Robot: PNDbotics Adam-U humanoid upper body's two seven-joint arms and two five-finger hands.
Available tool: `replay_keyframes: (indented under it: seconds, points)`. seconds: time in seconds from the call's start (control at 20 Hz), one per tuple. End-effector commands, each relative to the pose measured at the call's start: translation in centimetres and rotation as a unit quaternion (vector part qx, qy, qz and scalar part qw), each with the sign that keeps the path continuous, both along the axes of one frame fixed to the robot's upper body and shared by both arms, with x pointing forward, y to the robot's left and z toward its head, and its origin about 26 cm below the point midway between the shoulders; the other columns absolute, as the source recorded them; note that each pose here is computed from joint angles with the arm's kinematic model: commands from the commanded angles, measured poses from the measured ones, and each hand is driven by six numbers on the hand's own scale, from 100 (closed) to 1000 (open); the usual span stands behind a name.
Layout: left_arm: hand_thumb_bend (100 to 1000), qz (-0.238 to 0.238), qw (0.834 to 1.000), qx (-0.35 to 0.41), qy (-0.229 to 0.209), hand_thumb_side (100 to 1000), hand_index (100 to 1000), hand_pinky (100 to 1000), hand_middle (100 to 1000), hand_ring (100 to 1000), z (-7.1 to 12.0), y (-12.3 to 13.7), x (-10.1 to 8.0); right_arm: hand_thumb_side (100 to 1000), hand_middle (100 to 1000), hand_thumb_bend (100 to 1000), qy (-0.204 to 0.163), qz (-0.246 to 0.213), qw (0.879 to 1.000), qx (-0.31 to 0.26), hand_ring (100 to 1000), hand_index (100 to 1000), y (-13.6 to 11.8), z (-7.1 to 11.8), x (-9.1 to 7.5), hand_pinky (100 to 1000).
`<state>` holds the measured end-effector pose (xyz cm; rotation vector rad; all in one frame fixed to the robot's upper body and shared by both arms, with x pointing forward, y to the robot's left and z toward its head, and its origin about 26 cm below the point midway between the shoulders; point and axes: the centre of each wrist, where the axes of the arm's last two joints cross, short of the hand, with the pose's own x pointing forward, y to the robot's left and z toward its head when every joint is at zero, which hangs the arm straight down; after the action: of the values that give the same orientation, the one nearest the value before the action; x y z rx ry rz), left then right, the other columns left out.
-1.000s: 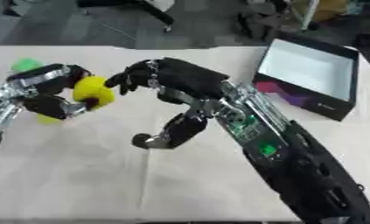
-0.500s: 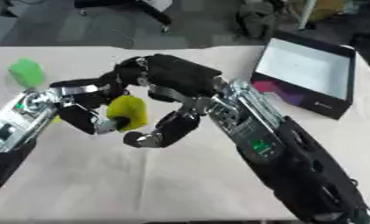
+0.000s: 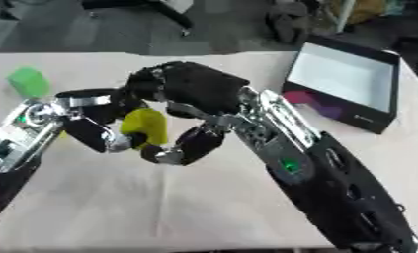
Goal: Pick up the objects with one hand, pass them to the other hand, and then place them into the box on the other side of the table.
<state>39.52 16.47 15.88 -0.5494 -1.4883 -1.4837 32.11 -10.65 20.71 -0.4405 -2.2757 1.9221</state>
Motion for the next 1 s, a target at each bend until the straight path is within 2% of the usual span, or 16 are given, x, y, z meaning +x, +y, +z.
replay_keyframes:
  seconds: [0.05, 0.25, 0.45, 0.75, 1.0]
  points:
    - [122, 0.006, 1.000, -0.007, -0.017, 263, 613, 718, 512, 497, 1.4, 0.6, 0.1, 260, 712, 355, -0.017, -0.006, 1.000, -0.016, 715, 862, -0.3, 0.4, 0.1, 740]
    - [117, 0.006, 1.000, -0.013, -0.013, 264, 611, 718, 510, 496, 1.6, 0.7, 0.1, 261, 722, 346, -0.020, -0.017, 0.999, -0.029, 721, 860, -0.4, 0.1, 0.2, 745]
    - [113, -0.005, 1.000, -0.009, -0.012, 266, 611, 718, 511, 496, 1.7, 0.5, -0.1, 258, 695, 321, -0.031, -0.037, 0.998, -0.031, 702, 836, -0.6, -0.1, 0.4, 736]
    - [110, -0.034, 0.999, 0.000, -0.001, 269, 612, 719, 510, 496, 1.5, -0.2, -0.5, 263, 610, 248, -0.053, -0.062, 0.997, -0.008, 650, 793, -0.6, -0.5, 0.8, 709]
    - [107, -0.048, 0.999, 0.005, 0.008, 269, 610, 719, 509, 495, 1.4, -0.6, -0.7, 274, 595, 254, -0.071, -0.081, 0.994, 0.010, 634, 783, -0.4, -1.0, 1.1, 700]
